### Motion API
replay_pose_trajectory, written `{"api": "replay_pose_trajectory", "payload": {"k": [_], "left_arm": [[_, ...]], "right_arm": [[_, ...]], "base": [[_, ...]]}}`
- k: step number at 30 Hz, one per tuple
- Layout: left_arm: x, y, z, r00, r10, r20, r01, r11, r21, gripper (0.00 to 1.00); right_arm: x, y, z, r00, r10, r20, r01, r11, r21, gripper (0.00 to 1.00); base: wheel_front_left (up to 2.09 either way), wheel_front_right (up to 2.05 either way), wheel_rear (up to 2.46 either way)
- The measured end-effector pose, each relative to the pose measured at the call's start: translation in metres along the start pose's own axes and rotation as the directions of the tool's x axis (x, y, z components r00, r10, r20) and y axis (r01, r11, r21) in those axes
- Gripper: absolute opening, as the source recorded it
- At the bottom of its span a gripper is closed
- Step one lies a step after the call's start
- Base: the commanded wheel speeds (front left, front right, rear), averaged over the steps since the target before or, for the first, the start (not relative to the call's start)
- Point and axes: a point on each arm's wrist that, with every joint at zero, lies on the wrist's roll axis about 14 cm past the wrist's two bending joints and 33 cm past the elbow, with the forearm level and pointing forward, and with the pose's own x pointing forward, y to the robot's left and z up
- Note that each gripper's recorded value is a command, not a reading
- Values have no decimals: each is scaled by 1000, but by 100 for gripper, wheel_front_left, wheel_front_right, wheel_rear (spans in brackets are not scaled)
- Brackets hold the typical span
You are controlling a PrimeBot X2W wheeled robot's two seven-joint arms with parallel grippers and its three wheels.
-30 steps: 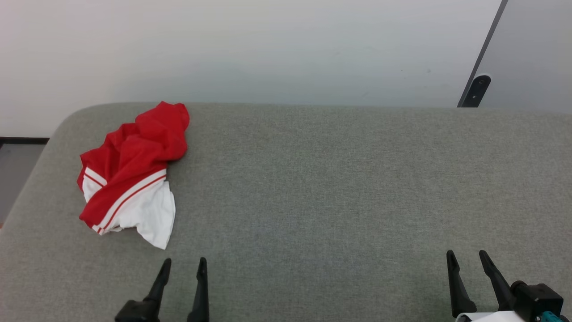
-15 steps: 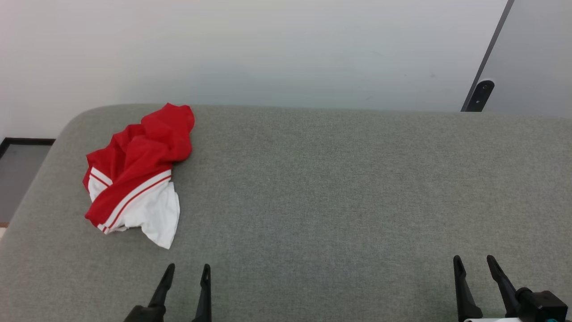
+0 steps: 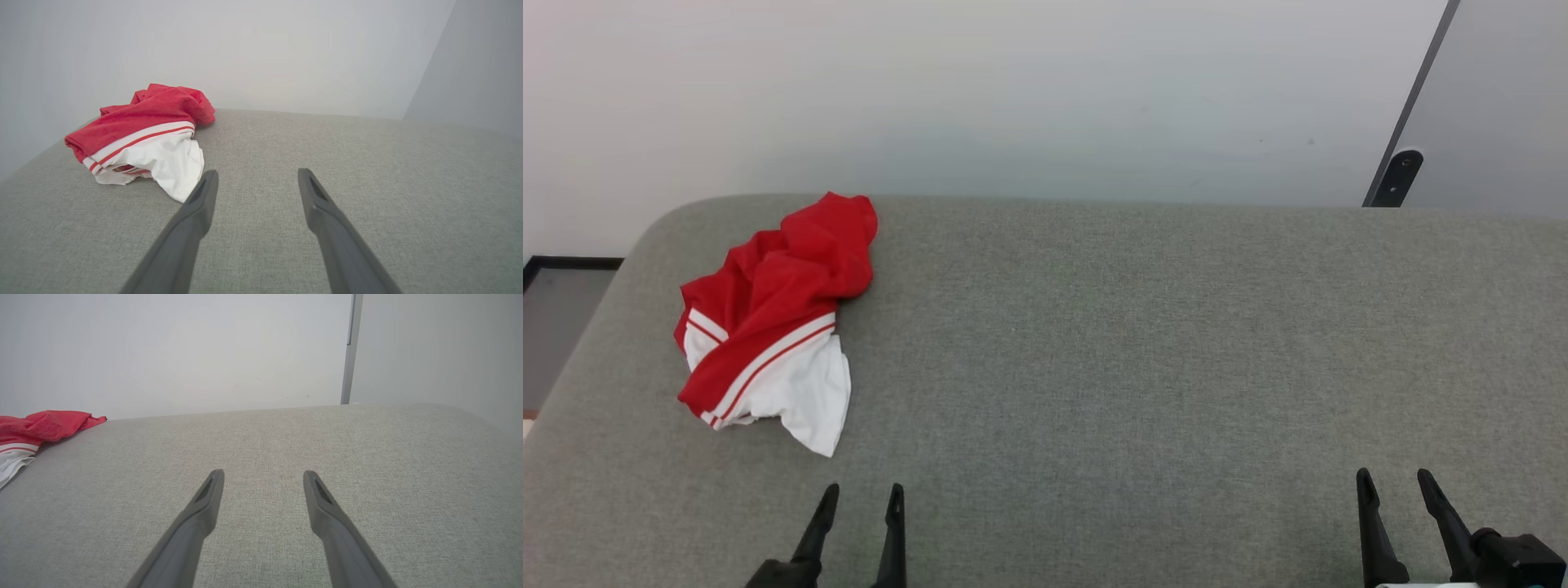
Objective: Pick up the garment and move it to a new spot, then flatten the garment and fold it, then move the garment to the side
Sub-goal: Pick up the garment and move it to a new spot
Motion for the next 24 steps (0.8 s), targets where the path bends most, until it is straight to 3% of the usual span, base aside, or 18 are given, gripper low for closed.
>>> {"api": "replay_pose_trajectory", "payload": {"k": [12, 18, 24], "left_arm": [[-8, 15, -2, 998, 57, -4, -57, 998, -32, 100], [-26, 38, -2, 989, 150, -7, -150, 988, -45, 100], [-53, 64, -5, 965, 264, -15, -264, 963, -59, 100]], "right_arm": [[4, 10, -6, 999, 32, -19, -32, 999, 7, 100], [18, 46, -9, 989, 145, -28, -145, 989, 2, 100], [37, 101, -8, 953, 302, -25, -303, 953, -8, 100]], "base": [[0, 0, 0], [0, 0, 0], [0, 0, 0]]}}
